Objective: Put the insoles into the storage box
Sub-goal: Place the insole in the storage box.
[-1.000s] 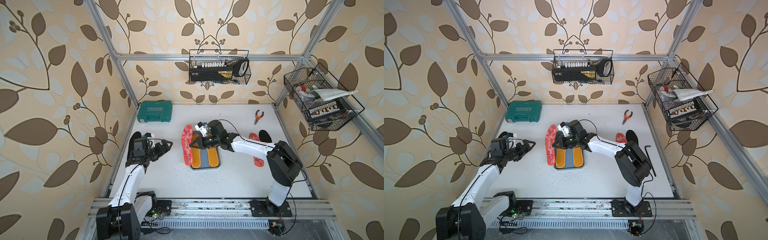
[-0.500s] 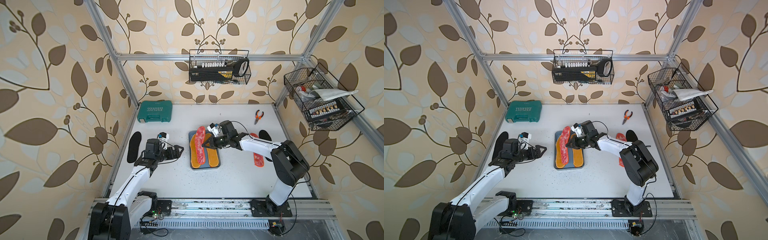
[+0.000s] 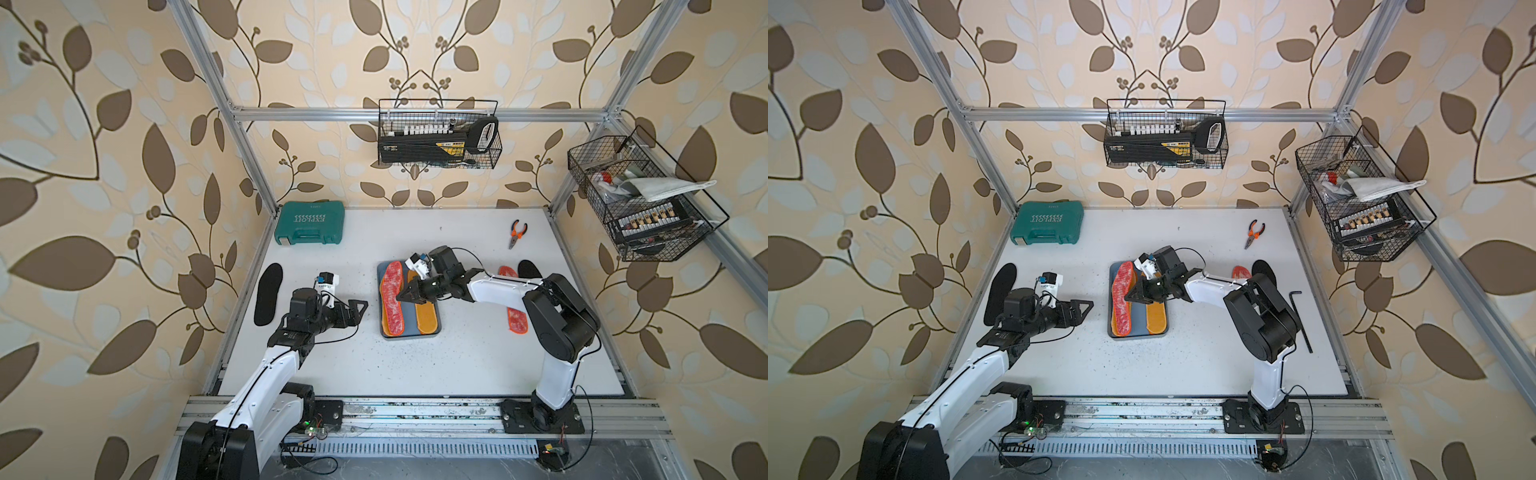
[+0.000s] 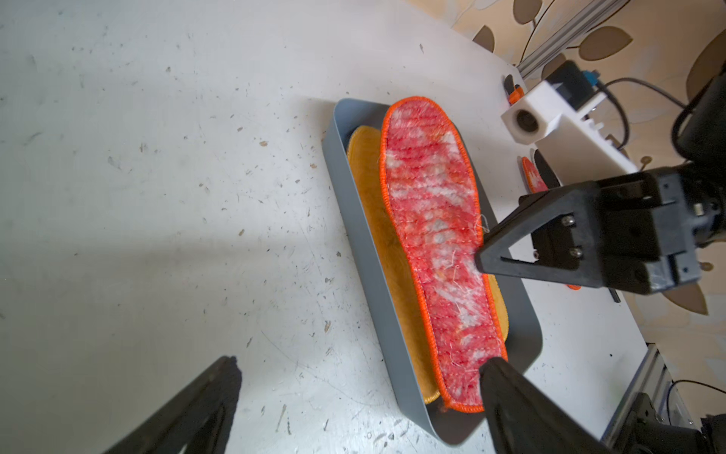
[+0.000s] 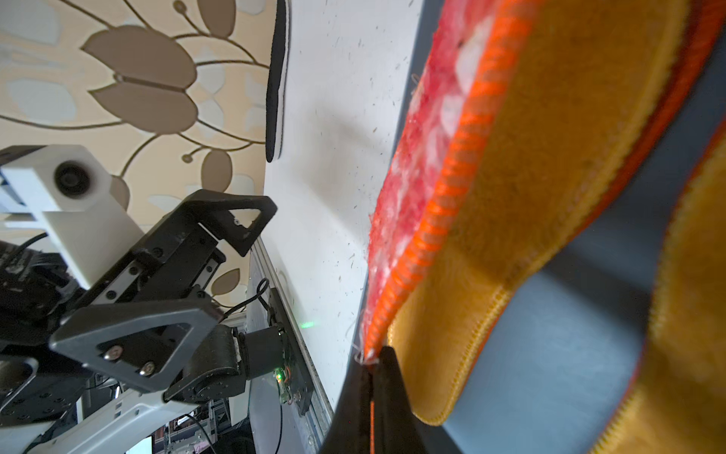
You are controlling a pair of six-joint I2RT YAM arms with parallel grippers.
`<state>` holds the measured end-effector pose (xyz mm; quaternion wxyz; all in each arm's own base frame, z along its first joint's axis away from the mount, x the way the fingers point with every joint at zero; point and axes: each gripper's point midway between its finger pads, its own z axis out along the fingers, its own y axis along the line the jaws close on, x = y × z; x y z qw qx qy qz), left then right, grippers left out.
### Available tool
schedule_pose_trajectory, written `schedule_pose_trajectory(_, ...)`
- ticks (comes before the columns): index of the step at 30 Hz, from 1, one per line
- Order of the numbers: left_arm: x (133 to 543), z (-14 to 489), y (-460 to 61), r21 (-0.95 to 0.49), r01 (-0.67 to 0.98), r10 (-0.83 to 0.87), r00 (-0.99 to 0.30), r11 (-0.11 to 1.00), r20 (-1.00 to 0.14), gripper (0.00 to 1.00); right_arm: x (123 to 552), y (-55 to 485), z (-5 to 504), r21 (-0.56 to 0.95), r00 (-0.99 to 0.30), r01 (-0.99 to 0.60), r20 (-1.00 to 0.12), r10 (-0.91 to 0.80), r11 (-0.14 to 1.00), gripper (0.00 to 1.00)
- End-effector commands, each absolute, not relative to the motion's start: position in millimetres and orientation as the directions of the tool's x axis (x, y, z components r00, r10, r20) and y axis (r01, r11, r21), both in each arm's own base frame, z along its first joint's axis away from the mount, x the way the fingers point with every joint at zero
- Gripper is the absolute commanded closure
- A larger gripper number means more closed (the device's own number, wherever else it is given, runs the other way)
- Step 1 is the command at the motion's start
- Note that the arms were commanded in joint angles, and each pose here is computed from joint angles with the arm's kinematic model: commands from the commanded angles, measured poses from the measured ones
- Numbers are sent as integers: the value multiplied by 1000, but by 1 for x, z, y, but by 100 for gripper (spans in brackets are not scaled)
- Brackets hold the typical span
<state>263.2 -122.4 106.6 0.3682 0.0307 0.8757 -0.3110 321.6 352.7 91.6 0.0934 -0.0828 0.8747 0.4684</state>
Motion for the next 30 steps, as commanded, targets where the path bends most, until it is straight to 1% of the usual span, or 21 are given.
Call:
schedule_pose_trajectory(1,270,127,-130,-504,357,-153,-678,787,-719,1,330,360,96,816,-967,-237,-251,-47,527,100)
schedule_pose_trajectory(8,269,130,-125,-492,348,-166,-658,798,-735,1,337,363,91,826,-971,-212,-240,-14,522,100)
schedule_pose_trajectory(18,271,128,-125,-494,337,-169,-665,802,-728,1,339,364,80,820,-975,-194,-224,-9,538,100)
schedule_pose_trajectory(30,272,126,-124,-495,330,-169,-671,804,-722,1,340,353,57,746,-974,-189,-227,-24,638,100)
